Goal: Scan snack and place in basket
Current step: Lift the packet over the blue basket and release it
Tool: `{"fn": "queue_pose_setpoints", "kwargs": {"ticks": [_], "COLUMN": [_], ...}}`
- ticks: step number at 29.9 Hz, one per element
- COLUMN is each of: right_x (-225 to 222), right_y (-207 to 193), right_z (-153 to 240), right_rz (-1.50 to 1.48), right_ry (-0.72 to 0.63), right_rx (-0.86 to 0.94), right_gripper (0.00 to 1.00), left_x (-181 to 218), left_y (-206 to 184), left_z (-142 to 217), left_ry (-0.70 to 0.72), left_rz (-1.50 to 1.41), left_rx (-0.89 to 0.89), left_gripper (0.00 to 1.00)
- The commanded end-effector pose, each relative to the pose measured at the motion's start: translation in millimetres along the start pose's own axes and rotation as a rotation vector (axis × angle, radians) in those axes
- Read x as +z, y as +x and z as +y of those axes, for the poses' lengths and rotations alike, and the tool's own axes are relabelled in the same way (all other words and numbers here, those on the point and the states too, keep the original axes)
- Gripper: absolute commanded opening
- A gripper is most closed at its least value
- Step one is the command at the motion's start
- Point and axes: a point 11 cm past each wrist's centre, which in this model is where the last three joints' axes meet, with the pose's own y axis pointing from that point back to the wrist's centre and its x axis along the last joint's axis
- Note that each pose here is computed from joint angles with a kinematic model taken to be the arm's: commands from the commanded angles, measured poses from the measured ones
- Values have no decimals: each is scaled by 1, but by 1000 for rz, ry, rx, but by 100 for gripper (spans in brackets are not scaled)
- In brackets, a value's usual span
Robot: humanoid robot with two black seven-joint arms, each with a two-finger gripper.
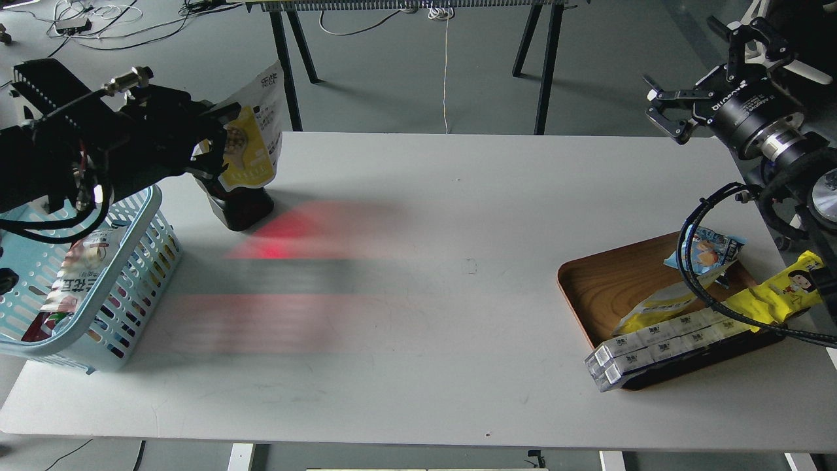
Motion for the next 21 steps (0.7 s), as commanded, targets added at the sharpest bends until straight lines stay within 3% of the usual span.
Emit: {"fn": "queue_pose_setpoints", "kwargs": {"ticks": [1, 9, 21], "right_x": [-1, -3, -1], "right_y": [-3, -7, -10], "right_z": [-2, -5, -8], "right_rz": [0, 1, 6], "right_ry": [1, 4, -3], "right_rx": [-7, -17, -22], "right_gripper": [97, 97, 97], "left_x": [-29, -75, -117], "left_y": [3, 7, -58], "left_z": [27, 86, 149], "left_ry": [50, 140, 267], "left_rz": [9, 9, 88], "left_rx": [3, -4, -64], "left_gripper": [0, 0, 0]}}
